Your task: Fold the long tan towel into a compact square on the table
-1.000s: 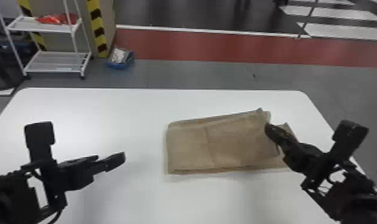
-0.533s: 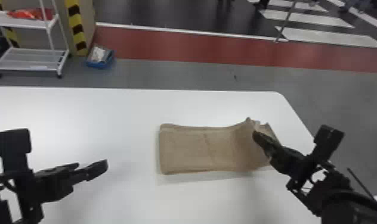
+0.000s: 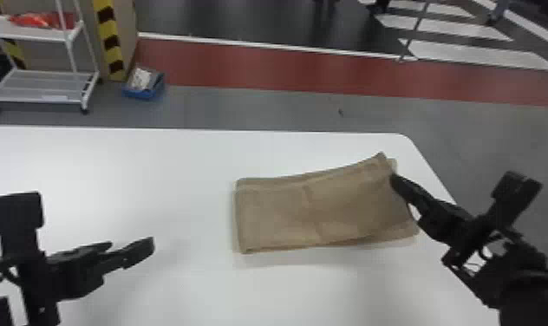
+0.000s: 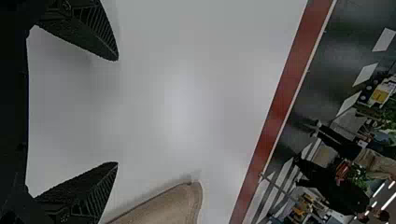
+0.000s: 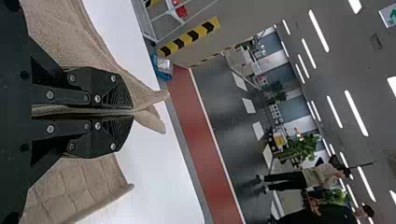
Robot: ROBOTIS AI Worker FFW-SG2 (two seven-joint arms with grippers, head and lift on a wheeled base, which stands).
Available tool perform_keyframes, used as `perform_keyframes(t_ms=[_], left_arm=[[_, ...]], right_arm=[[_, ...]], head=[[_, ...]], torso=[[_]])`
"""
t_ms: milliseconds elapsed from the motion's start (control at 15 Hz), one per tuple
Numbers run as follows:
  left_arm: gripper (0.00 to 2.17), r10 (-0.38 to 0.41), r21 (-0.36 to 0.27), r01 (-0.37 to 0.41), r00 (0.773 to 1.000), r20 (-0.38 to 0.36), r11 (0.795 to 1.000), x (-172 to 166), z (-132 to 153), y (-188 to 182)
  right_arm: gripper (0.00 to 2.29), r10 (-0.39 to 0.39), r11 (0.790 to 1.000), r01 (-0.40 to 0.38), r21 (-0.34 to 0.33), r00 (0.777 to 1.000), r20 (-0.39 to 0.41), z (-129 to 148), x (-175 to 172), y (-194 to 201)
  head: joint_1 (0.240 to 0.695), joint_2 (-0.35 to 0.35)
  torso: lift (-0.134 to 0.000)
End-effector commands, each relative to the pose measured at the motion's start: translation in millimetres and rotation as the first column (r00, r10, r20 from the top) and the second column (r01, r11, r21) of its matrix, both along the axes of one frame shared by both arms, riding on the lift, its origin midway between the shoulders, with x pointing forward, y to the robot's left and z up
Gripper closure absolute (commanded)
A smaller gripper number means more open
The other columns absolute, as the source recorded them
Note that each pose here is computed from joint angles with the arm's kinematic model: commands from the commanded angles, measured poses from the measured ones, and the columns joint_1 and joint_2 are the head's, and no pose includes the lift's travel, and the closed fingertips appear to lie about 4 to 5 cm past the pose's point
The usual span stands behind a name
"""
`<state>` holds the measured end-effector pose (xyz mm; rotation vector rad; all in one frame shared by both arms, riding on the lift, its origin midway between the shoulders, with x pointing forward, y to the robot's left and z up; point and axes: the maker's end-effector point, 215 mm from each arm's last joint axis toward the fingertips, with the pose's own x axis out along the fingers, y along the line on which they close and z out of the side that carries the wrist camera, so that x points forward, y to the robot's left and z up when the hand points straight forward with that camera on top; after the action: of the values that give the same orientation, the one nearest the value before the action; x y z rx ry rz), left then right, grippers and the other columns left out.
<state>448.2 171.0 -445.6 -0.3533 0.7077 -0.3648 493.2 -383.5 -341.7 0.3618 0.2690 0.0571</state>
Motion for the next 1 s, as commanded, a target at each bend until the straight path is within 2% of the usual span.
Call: perform_keyframes(t_ms=[0,267,400,533,733,933], left_arm=[[0.09,0.001,0.003,-0.001,1.0,-0.001,1.0,-0.2,-1.3,0.4],[0.09,-0.002,0.011,0.002,1.0,0.0,1.0,0.6,-1.8,-3.4],[0.09,0.004,0.018,-0.004,1.0,0.0,1.0,1.3,-1.7,-0.8],[0.08,0.007,0.025,-0.007,1.0,0.002,1.0,2.5,-1.1,2.7],[0.08,-0.001,0.028,0.0,1.0,0.022,1.0,4.0,8.6,0.7],[0.08,0.004,0.03,-0.005,1.0,0.018,1.0,2.1,7.4,4.3]], right_arm=[[1.06,-0.044,0.999,0.044,-0.005,0.999,-0.029,-14.0,-3.5,-35.4],[1.06,-0.007,1.0,0.007,-0.008,0.997,-0.075,-43.4,4.1,-25.6],[1.06,0.001,1.0,-0.001,-0.005,0.998,-0.069,-39.7,7.6,-20.5],[1.06,-0.001,1.0,0.001,-0.01,0.999,-0.033,-15.3,7.8,-23.3],[1.06,-0.055,0.998,0.055,0.002,0.998,0.002,7.9,5.3,-55.9],[1.06,-0.082,0.996,0.082,-0.018,0.996,-0.039,-20.0,7.3,-73.0]], head=[[0.695,-0.236],[0.695,-0.286],[0.695,-0.282],[0.695,-0.271],[0.695,-0.27],[0.695,-0.305]], torso=[[-0.125],[-0.125],[-0.125],[-0.125],[-0.125],[-0.125]])
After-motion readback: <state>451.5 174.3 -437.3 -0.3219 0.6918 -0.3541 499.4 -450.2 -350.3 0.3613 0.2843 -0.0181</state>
